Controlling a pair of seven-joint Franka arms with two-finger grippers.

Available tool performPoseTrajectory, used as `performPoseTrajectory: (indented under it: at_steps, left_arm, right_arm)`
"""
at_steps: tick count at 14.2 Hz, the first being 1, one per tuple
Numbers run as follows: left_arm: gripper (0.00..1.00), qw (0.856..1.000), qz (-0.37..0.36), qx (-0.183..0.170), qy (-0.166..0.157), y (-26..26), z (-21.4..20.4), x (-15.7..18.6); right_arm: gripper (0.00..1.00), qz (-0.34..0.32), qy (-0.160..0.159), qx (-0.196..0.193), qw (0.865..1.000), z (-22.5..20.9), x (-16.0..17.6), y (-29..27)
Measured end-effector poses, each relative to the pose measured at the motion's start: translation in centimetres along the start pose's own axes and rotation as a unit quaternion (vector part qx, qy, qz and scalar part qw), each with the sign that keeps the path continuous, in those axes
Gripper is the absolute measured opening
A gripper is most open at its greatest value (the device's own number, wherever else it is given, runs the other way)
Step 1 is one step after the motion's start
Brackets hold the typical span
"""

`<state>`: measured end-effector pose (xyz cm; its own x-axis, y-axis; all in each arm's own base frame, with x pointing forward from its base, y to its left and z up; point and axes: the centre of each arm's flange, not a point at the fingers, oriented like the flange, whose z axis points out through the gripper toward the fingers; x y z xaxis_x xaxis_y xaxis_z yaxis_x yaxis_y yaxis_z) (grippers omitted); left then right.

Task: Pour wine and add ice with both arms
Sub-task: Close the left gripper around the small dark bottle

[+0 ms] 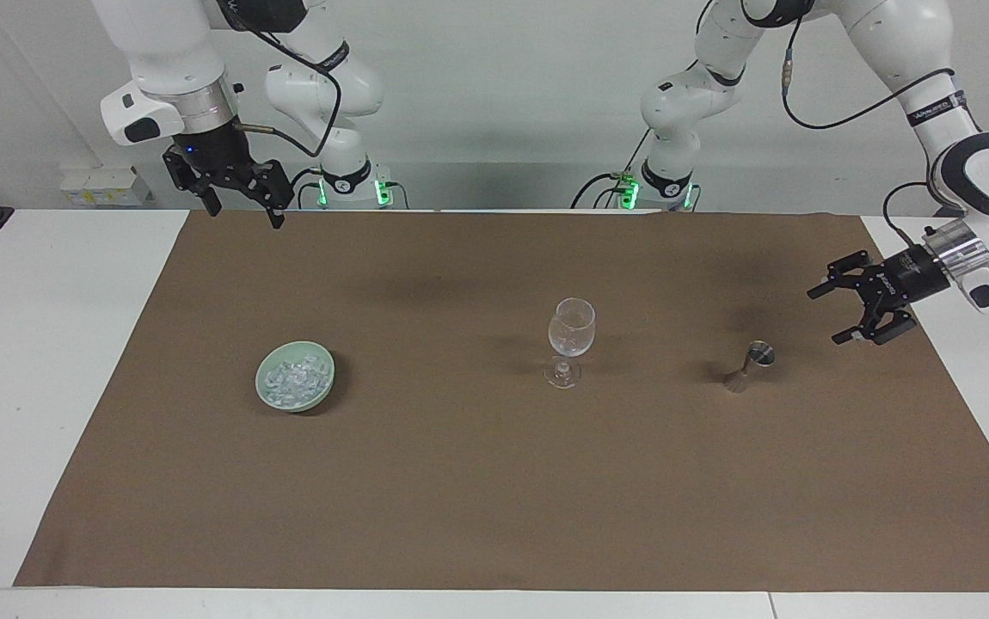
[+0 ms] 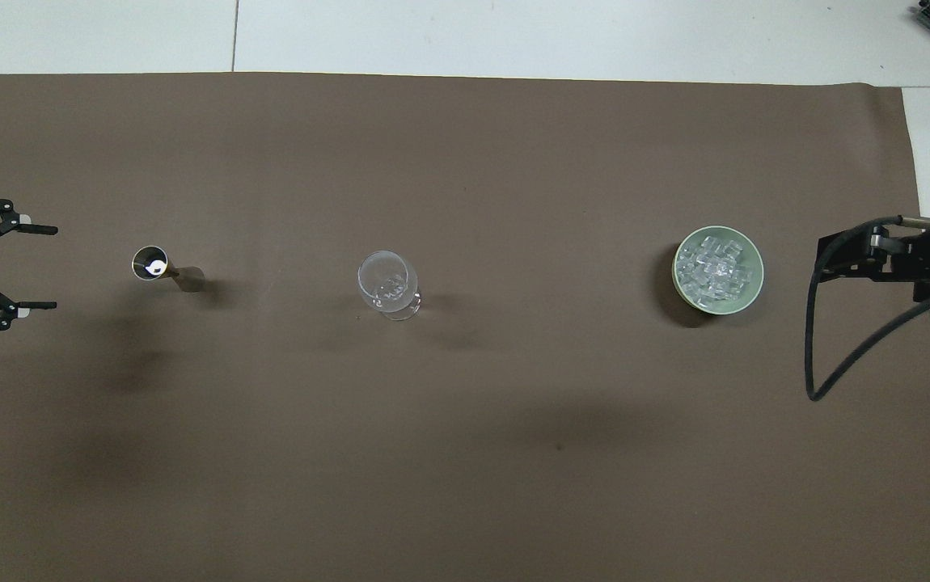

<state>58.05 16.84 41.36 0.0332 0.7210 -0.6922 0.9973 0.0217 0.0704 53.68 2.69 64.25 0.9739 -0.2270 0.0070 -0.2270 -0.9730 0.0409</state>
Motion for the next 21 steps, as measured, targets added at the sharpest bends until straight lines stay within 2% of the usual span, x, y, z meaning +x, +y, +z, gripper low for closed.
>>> performPoseTrajectory:
  at_steps: [5,8,11,16,21]
  left_arm:
    - [1.00,0.996,-0.073,-0.021,-0.049,0.3,4.1,7.7]
    - [1.00,0.992,-0.100,-0.026,-0.074,0.2,6.2,10.2]
    - [1.00,0.990,-0.087,-0.032,-0.106,0.2,8.4,10.4]
    - [1.00,0.988,-0.037,-0.049,-0.139,0.3,10.6,9.2]
    - [1.00,0.987,-0.014,-0.041,-0.156,0.6,13.4,7.1]
  right_arm:
    - [1.00,0.000,0.000,0.000,1.000,0.0,0.0,0.0]
    - [1.00,0.000,0.000,0.000,1.000,0.0,0.0,0.0]
    - [1.00,0.000,0.000,0.000,1.000,0.0,0.0,0.0]
    - [1.00,0.000,0.000,0.000,1.000,0.0,0.0,0.0]
    - [1.00,0.000,0.000,0.000,1.000,0.0,0.0,0.0]
